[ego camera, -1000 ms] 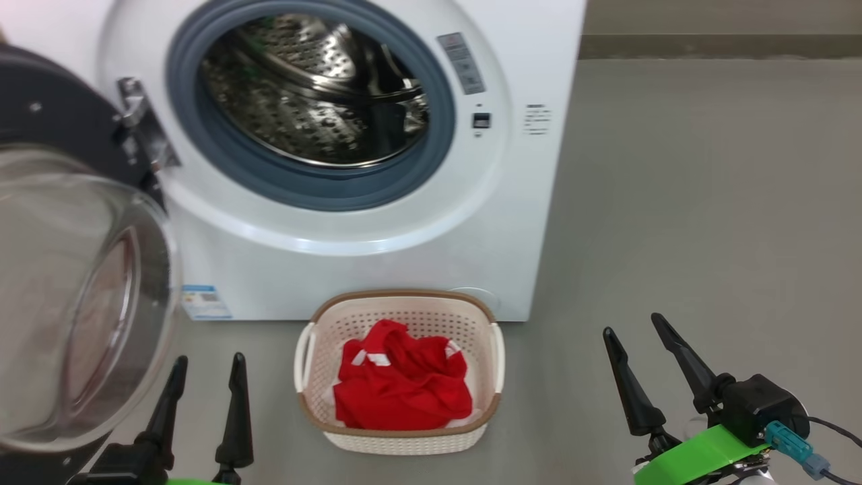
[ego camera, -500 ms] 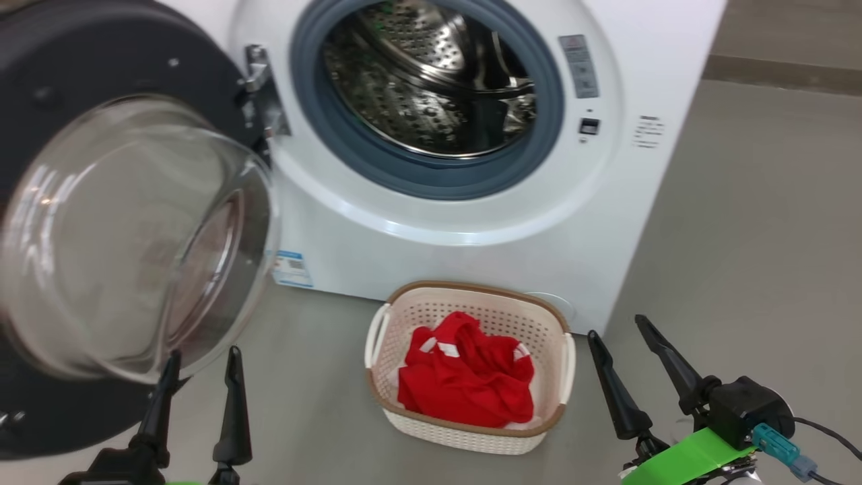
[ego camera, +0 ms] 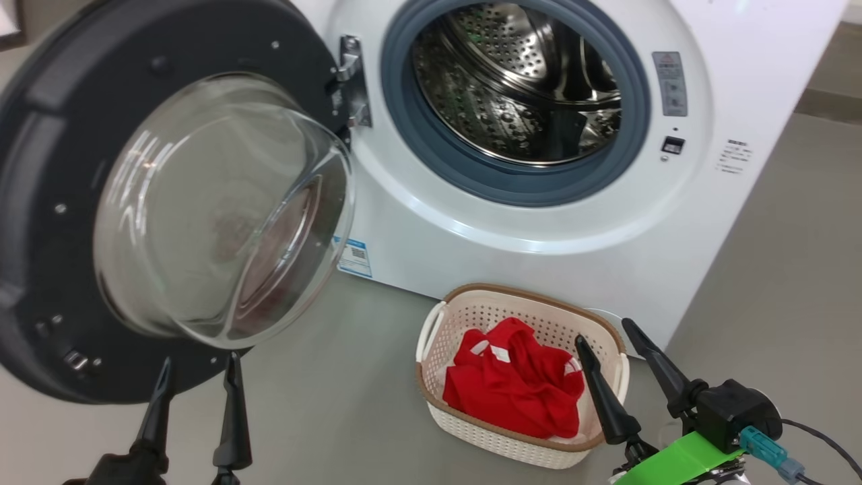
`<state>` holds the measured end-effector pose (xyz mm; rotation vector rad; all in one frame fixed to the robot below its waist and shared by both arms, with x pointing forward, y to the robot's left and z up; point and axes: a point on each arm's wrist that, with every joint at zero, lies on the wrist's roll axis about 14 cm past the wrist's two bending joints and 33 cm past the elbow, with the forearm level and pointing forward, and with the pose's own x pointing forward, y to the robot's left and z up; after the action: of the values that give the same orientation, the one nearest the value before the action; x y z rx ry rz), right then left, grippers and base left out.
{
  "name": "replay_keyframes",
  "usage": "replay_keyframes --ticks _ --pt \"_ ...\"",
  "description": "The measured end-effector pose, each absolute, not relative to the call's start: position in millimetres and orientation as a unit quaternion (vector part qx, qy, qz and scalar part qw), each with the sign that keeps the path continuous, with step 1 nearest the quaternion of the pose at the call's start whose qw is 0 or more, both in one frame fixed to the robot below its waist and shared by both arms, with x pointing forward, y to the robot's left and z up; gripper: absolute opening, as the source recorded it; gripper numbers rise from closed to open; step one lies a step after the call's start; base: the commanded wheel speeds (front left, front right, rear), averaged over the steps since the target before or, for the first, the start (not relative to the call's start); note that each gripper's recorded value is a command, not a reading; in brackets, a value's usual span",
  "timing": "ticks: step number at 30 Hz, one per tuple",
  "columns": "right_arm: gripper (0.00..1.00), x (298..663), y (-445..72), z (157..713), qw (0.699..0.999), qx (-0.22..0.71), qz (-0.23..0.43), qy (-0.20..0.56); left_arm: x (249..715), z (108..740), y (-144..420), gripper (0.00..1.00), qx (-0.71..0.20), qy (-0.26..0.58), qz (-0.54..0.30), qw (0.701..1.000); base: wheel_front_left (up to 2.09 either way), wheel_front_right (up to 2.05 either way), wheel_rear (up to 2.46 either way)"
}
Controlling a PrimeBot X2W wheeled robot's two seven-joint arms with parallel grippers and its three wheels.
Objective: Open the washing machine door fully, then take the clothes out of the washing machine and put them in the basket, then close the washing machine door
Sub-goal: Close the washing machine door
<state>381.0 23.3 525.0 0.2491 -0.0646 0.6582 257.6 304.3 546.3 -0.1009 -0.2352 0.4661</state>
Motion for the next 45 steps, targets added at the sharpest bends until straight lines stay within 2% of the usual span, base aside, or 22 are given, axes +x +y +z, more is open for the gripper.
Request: replay_keyframes --ticks 16,17,18,20,24,27,31,35,40,45 --pt "1.00 370.1 48.5 530.3 0.925 0.118 0.361 -0.033 231.5 544.7 322.0 1.00 -0.038 -0.115 0.267 0.956 0.00 0.00 0.00" --pt "1.00 370.0 48.3 530.2 0.925 0.117 0.361 -0.033 230.6 543.8 322.8 0.94 -0.036 -0.113 0.270 0.956 0.00 0.00 0.00" --pt "1.00 370.0 48.1 530.2 0.925 0.117 0.360 -0.033 230.1 543.2 323.3 0.47 -0.034 -0.112 0.271 0.956 0.00 0.00 0.00" --pt "1.00 369.9 47.5 529.7 0.925 0.117 0.360 -0.033 229.4 543.0 325.4 0.00 -0.021 -0.108 0.275 0.955 0.00 0.00 0.00" --pt "1.00 370.9 45.9 526.3 0.926 0.114 0.360 -0.029 228.1 554.3 332.4 0.00 0.018 -0.115 0.282 0.952 0.00 0.00 0.00" --pt "1.00 369.5 47.8 521.7 0.924 0.109 0.365 -0.022 230.5 594.6 345.5 0.00 0.062 -0.165 0.286 0.942 0.00 0.00 0.00" --pt "1.00 367.1 50.1 518.0 0.922 0.111 0.371 -0.015 228.8 660.7 363.6 0.00 0.124 -0.246 0.303 0.912 0.00 0.00 0.00" --pt "1.00 368.7 46.1 513.5 0.923 0.108 0.369 -0.010 223.6 689.0 390.4 0.00 0.146 -0.274 0.335 0.890 0.00 0.00 0.00" --pt "1.00 375.9 37.9 507.2 0.927 0.101 0.362 -0.005 224.7 704.8 442.1 0.00 0.083 -0.293 0.387 0.870 0.00 0.00 0.00" --pt "1.00 379.7 30.8 503.6 0.930 0.102 0.352 -0.002 237.5 682.9 492.1 0.00 -0.055 -0.264 0.428 0.862 0.00 0.00 0.00"
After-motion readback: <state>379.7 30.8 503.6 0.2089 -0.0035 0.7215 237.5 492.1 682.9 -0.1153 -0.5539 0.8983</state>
